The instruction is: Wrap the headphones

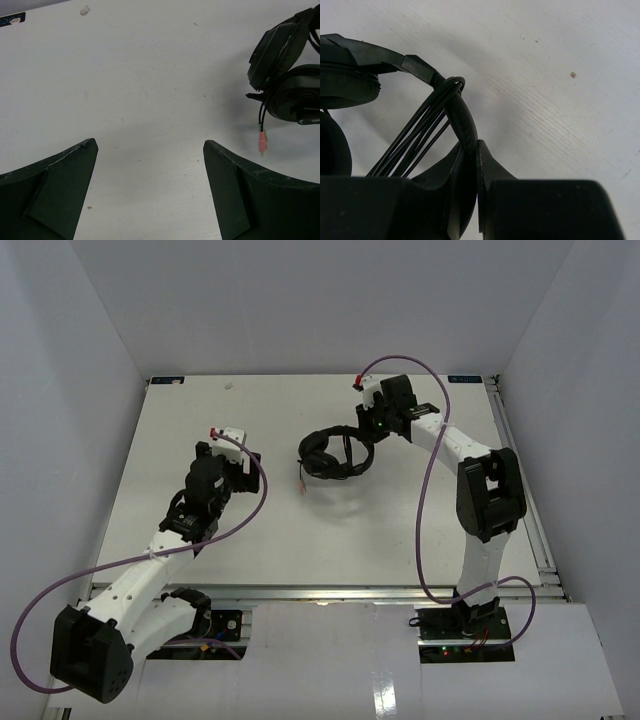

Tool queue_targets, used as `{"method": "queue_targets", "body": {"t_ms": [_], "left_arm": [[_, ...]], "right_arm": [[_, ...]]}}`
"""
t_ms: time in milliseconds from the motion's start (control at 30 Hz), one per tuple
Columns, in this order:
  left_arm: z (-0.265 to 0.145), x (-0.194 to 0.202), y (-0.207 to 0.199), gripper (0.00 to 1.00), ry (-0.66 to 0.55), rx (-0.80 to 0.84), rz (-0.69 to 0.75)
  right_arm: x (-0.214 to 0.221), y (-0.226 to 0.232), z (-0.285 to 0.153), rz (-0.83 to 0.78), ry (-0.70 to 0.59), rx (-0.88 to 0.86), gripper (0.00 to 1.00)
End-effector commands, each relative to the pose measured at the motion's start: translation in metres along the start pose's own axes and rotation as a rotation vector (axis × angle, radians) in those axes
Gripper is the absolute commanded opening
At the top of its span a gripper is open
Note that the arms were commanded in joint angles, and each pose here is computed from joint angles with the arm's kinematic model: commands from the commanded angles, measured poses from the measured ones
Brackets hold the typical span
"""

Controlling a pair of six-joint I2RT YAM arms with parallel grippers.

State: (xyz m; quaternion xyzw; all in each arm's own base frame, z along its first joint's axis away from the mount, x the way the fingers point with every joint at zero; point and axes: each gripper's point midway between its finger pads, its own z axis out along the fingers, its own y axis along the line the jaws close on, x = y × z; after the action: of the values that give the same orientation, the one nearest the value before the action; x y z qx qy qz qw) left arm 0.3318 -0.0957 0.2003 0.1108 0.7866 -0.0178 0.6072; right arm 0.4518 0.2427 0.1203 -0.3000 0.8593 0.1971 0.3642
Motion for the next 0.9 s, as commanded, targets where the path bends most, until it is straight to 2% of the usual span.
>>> {"method": "queue_targets", "body": {"t_ms": [0, 67, 100, 133, 167, 433, 500, 567, 700, 733, 767, 867], "left_arm": [[-0.007, -0.012, 0.008, 0.98, -0.058, -0.027, -0.009], [-0.008, -0.012, 0.009, 0.98, -0.063, -0.032, -0.01], [-0.008, -0.013, 0.009, 0.98, -0.067, -0.031, -0.01], [-0.009, -0.013, 0.008, 0.98, -0.069, -0.029, -0.011], [-0.009, -0.013, 0.008, 0.98, -0.068, -0.029, -0.011], [-0.011, -0.015, 0.004, 0.98, -0.078, 0.0, -0.017], [-0.012, -0.017, 0.004, 0.98, -0.086, -0.003, -0.019], [-0.015, -0.02, 0.004, 0.98, -0.101, 0.004, -0.023], [-0.023, -0.034, -0.011, 0.98, -0.155, 0.092, -0.047], [-0.028, -0.039, -0.02, 0.98, -0.181, 0.154, -0.051], [-0.033, -0.044, -0.028, 0.98, -0.2, 0.202, -0.054], [-0.053, -0.056, -0.059, 0.98, -0.249, 0.393, -0.084]], "right_arm": [[-0.027, -0.008, 0.019, -0.017, -0.106, 0.019, 0.08], [-0.026, -0.011, 0.025, -0.019, -0.105, 0.023, 0.11], [-0.022, -0.011, 0.029, -0.017, -0.096, 0.02, 0.14], [-0.02, -0.012, 0.031, -0.019, -0.092, 0.023, 0.21], [-0.019, -0.013, 0.032, -0.019, -0.089, 0.023, 0.23], [-0.002, -0.018, 0.033, -0.057, -0.051, 0.05, 0.69], [-0.005, -0.02, 0.02, -0.079, -0.06, 0.076, 0.8], [-0.014, -0.022, -0.002, -0.104, -0.085, 0.106, 0.87], [-0.034, -0.016, -0.06, -0.12, -0.154, 0.11, 0.9], [-0.034, -0.012, -0.076, -0.108, -0.16, 0.095, 0.97], [-0.03, -0.008, -0.087, -0.096, -0.156, 0.085, 0.98], [-0.015, 0.01, -0.128, -0.087, -0.16, 0.071, 0.91]]}}
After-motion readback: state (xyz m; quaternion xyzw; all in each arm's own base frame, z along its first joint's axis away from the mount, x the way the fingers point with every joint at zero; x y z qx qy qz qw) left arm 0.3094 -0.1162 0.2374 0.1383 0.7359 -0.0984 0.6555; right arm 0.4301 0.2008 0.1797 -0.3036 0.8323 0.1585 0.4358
